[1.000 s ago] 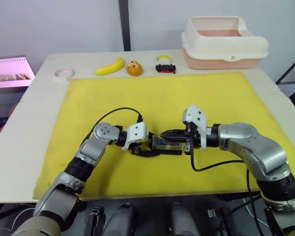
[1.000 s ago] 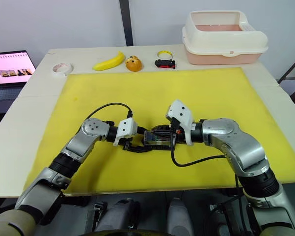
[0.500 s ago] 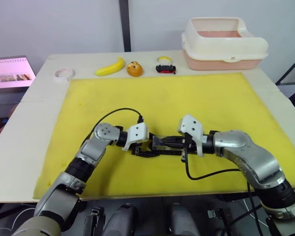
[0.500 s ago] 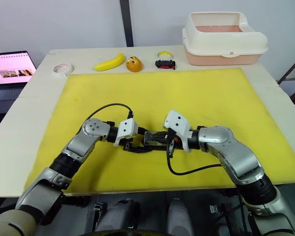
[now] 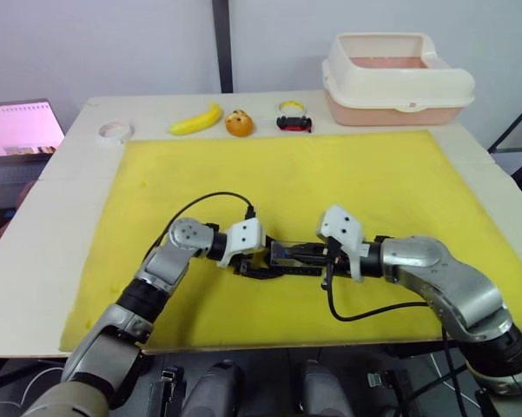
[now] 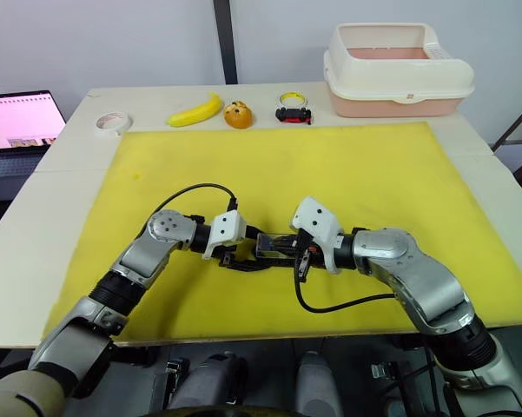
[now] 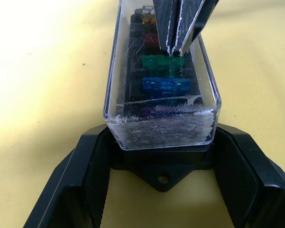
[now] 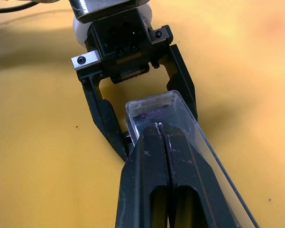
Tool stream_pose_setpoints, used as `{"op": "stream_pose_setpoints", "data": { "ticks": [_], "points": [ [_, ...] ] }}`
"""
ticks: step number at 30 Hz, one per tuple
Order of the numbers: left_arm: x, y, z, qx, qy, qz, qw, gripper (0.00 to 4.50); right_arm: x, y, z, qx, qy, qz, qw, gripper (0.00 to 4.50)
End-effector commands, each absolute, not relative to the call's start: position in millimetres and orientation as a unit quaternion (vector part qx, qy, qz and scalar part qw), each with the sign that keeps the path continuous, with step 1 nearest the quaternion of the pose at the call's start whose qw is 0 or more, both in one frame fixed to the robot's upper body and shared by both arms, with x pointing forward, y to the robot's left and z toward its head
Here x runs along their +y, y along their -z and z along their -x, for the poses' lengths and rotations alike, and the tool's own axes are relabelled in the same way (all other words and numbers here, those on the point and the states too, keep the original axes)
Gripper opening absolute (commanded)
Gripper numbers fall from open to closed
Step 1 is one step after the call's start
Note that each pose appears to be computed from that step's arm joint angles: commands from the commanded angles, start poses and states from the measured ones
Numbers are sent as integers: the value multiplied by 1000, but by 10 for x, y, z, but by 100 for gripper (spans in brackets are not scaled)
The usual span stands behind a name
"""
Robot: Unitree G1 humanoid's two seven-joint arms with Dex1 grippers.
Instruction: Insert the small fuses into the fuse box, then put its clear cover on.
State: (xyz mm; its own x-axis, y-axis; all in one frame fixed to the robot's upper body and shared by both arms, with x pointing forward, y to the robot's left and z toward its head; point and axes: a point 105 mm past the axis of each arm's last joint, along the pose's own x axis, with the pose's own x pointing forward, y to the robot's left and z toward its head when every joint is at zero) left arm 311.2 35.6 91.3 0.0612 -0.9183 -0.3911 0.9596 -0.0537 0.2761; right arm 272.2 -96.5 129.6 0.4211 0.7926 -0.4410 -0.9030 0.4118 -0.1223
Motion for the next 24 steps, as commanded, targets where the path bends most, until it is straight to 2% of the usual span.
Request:
{"op": "stream_pose_setpoints", "data": {
  "ticks": [1, 6, 12, 19, 23, 24],
  "points": [
    [372, -926, -3121, 41, 684, -249, 684, 257, -1208, -706, -2604, 301, -474, 157, 813, 3],
    [383, -921, -3133, 42, 684, -250, 684, 257, -1236, -769, -2643, 288, -469, 158, 820, 3],
    [380, -915, -3118, 40, 686, -251, 681, 257, -1103, -1225, -2734, 190, -496, 150, 834, 3],
    [370, -911, -3098, 38, 689, -252, 679, 257, -1007, -1742, -2798, 114, -524, 142, 832, 3],
    [371, -909, -3082, 36, 691, -253, 676, 257, -1049, -1780, -2807, 128, -537, 152, 820, 127],
    [371, -909, -3081, 36, 691, -253, 676, 257, -1062, -1762, -2817, 133, -538, 157, 818, 175]
  ]
}}
